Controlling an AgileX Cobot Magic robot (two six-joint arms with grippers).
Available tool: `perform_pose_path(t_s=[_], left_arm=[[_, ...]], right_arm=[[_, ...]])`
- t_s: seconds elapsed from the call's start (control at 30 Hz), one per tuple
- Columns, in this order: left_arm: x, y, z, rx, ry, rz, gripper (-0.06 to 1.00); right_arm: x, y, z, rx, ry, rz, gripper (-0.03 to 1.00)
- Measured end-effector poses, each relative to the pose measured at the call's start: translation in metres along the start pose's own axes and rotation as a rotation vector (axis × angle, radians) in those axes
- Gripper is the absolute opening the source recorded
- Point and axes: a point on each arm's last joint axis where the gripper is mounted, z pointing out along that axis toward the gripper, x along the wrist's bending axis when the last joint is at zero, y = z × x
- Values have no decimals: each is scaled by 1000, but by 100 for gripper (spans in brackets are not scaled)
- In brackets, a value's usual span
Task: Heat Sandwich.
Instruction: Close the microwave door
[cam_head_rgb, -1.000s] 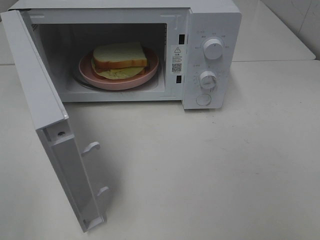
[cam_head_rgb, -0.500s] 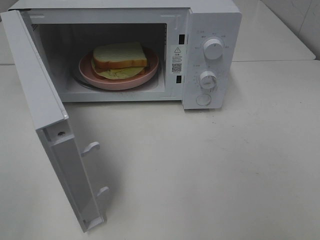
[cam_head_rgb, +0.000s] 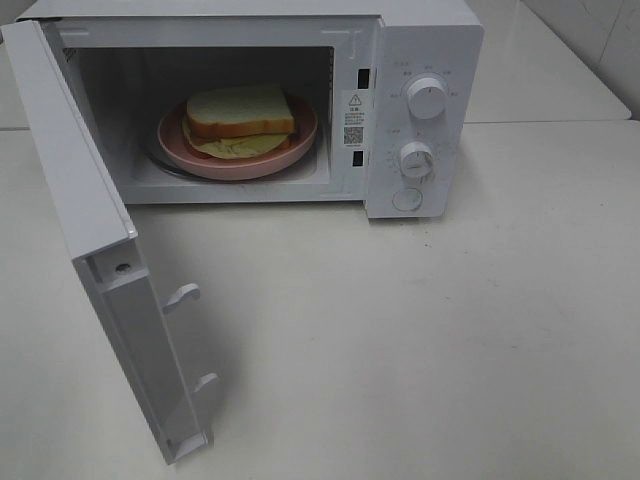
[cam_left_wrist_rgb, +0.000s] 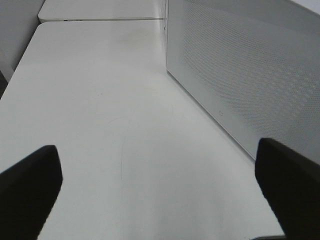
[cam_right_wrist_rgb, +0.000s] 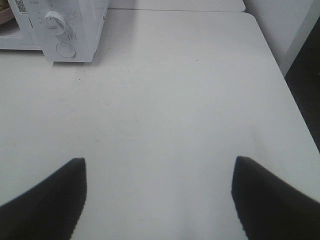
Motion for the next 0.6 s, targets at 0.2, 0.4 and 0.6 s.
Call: perform_pose_path(t_s=[0.2,0.4,0.6], left_arm=[[0,0,0,0,0,1,99],[0,0,0,0,0,1,99],[0,0,0,0,0,1,99]], right_arm=[[0,0,0,0,-2,2,77],[0,0,0,0,-2,2,77],[0,0,0,-1,-2,2,77]])
